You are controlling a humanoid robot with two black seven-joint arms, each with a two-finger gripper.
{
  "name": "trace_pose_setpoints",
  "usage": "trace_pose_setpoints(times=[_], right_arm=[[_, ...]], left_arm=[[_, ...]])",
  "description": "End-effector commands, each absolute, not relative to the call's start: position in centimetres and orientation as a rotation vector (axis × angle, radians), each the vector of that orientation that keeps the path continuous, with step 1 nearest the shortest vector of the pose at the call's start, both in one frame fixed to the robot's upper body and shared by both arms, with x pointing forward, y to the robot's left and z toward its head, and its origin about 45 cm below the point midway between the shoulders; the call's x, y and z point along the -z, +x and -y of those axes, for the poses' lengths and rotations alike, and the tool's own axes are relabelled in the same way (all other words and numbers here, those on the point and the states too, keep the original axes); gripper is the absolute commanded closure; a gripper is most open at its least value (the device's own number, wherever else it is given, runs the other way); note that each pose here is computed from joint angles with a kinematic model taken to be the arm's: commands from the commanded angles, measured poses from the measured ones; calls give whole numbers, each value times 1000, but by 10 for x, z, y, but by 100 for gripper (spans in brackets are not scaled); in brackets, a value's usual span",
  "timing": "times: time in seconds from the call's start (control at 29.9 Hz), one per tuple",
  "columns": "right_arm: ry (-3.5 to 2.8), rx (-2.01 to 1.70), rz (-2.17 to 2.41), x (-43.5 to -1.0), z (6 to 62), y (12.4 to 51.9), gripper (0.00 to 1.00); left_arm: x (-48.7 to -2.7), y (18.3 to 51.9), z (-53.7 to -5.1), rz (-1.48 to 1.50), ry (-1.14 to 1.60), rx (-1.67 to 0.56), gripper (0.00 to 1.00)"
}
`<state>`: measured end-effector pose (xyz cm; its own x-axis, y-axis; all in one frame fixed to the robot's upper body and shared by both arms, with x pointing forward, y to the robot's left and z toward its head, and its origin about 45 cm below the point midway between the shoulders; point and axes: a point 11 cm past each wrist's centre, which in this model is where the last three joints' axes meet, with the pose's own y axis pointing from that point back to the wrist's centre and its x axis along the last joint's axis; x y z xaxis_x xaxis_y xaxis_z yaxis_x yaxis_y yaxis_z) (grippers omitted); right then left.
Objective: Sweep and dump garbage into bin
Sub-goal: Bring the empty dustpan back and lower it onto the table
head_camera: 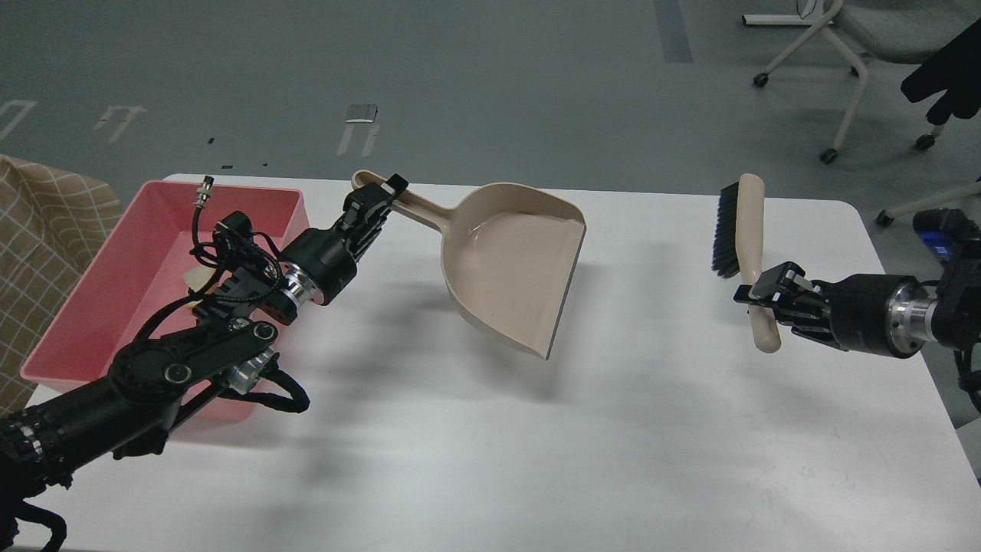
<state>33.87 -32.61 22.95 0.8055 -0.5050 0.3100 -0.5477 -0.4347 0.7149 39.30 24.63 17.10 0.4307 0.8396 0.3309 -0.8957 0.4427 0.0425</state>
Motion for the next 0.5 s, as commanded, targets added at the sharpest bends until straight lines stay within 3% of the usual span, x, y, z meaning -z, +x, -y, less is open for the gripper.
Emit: trace_pose_setpoints(times=[0.0, 0.47], right_arm=[[2109, -56, 771, -228, 327, 337, 96], [2093, -53, 762, -223, 329, 334, 96]], left_arm=[[-166, 393, -249, 269, 232, -1116, 100], [-135, 387, -254, 229, 280, -1211, 100]])
